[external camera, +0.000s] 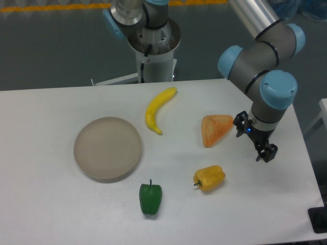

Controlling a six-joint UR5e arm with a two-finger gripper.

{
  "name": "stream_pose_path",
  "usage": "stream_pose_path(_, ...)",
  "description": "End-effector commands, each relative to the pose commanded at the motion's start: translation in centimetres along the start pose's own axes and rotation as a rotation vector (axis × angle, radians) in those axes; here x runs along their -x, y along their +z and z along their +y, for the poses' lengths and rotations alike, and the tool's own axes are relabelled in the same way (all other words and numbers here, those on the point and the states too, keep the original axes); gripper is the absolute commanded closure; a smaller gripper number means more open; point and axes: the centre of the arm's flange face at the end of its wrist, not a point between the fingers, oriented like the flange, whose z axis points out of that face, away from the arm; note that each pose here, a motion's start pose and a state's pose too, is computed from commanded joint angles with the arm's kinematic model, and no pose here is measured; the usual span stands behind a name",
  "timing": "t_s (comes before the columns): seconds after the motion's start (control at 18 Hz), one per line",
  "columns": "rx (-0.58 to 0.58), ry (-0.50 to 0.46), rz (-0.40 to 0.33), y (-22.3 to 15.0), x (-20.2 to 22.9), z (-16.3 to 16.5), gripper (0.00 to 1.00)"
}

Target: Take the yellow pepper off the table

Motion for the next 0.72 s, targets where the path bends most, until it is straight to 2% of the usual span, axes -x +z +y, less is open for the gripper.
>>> stream_pose_path(0.33, 0.003, -0.008, -0.003, -0.1, 0.1, -0.1, 0.00)
stream_pose_path(0.5, -0.002, -0.052, 0.006, 0.3, -0.4, -0.8, 0.00)
stream_pose_path(0.61, -0.006, -0.119, 0.003, 0.3, -0.4, -1.2, 0.00)
stream_pose_path(0.72, -0.047, -0.138, -0.004, 0.3, 0.1, -2.2, 0.00)
